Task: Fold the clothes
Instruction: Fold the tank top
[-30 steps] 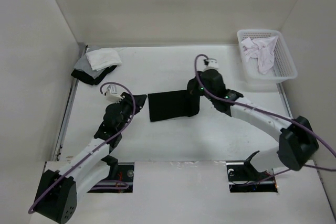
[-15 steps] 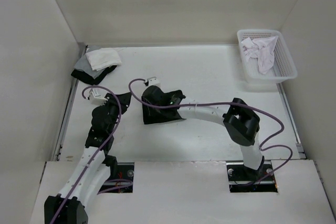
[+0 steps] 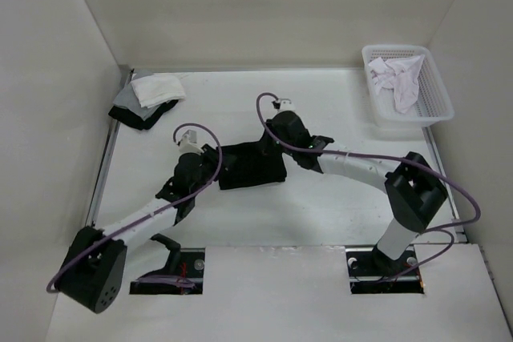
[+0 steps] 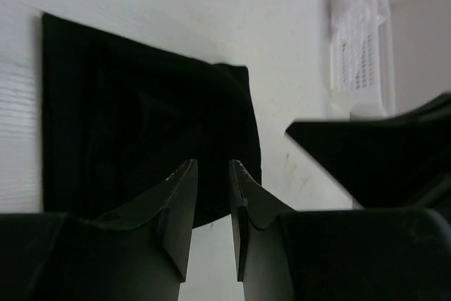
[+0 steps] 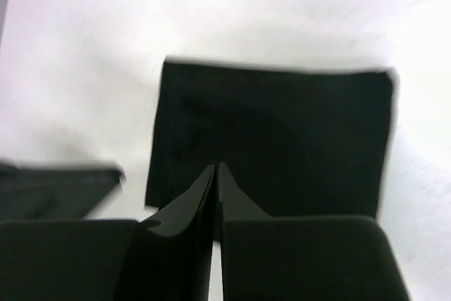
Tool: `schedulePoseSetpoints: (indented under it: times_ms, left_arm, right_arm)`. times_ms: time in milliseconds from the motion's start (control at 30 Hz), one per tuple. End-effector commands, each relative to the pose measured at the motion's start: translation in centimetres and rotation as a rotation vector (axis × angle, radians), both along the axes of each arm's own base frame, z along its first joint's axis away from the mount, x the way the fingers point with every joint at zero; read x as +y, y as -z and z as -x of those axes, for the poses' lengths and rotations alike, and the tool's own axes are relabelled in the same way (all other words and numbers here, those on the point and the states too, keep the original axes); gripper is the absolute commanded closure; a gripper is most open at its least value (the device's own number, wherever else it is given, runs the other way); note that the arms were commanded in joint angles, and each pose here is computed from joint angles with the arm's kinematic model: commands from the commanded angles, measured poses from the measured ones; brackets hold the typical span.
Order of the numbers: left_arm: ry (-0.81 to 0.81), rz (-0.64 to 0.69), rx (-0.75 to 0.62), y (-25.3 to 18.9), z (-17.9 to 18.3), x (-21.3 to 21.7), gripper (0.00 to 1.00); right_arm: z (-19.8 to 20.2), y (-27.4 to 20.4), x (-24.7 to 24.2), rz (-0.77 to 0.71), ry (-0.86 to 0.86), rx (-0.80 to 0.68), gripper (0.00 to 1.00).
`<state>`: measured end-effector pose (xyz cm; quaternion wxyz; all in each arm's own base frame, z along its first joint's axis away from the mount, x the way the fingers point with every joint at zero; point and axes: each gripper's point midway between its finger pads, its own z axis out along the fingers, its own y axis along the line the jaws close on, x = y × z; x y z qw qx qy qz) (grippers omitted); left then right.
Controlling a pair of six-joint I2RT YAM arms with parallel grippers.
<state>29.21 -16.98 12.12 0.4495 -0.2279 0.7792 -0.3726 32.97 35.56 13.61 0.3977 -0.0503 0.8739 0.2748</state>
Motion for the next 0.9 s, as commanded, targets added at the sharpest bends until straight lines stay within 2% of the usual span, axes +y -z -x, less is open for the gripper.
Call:
schedulePoseSetpoints:
  times_ms: [0,200,500,600,867]
  left_arm:
    - [0.025,0.012,-0.103,-2.6,-1.8,-2.2,0.78]
    - [0.08,-0.028,-0.013,1.8,-2.4,-4.8,0.79]
    - [-0.022,-0.124,0.216,10.3,-0.9,0.3,0.82]
    - [-0.022,-0.098,0.239,10.6,-0.5,0.7,0.82]
    - [-0.024,-0.045,0.151,6.8,-0.8,0.9,0.79]
  right_arm:
    - [-1.5,-1.6,1.2,-0.146,-0.042,-0.028,0.93]
    - [-4.9,0.4,-0.8,-0.241,0.013,0.046,0.9]
    - [-6.3,6.5,-3.3,-0.26,0.128,0.218,0.92]
    - [-6.4,7.8,-3.8,-0.232,0.145,0.256,0.92]
    - [-5.7,9.5,-6.2,-0.196,0.219,0.273,0.91]
